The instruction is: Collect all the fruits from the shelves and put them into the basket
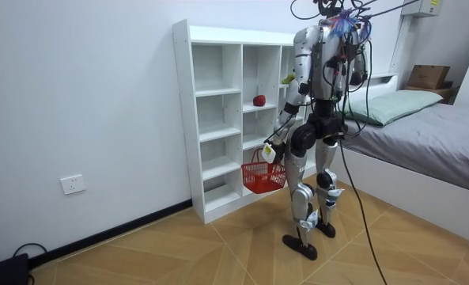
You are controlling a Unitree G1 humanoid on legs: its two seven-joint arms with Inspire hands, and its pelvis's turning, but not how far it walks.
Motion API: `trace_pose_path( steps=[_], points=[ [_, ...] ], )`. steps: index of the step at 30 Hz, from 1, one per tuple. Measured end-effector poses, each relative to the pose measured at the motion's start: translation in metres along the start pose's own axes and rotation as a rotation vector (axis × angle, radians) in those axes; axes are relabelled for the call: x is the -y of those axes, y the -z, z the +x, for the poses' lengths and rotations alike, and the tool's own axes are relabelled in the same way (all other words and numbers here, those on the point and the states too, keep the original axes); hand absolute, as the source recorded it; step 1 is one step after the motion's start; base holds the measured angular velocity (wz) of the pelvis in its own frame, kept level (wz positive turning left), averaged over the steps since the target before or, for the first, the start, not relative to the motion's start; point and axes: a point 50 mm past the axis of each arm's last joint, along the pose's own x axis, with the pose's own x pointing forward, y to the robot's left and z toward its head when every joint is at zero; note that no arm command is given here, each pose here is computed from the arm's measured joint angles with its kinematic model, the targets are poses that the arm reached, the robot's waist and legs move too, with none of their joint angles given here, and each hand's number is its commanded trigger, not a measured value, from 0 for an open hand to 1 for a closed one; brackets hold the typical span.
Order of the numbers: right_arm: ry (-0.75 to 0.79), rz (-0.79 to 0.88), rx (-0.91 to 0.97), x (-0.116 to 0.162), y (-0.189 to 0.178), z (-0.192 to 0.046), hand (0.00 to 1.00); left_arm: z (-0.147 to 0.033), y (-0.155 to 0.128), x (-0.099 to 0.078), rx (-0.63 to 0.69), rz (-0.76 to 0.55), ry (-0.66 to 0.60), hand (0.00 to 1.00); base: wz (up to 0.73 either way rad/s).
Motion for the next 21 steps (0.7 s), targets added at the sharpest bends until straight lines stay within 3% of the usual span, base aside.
trace_pose_path(
  steps=[13, 21],
  points=[
    [-0.056, 0.081, -0.042, 0.004, 0.005, 0.010, 0.00, -0.004, 0.000, -0.002, 0.023, 0.008, 0.009, 1.00, 0.00],
    [-0.120, 0.046, -0.100, 0.004, 0.019, 0.017, 0.00, -0.004, 0.000, -0.001, 0.026, 0.004, 0.009, 1.00, 0.01]
  ],
)
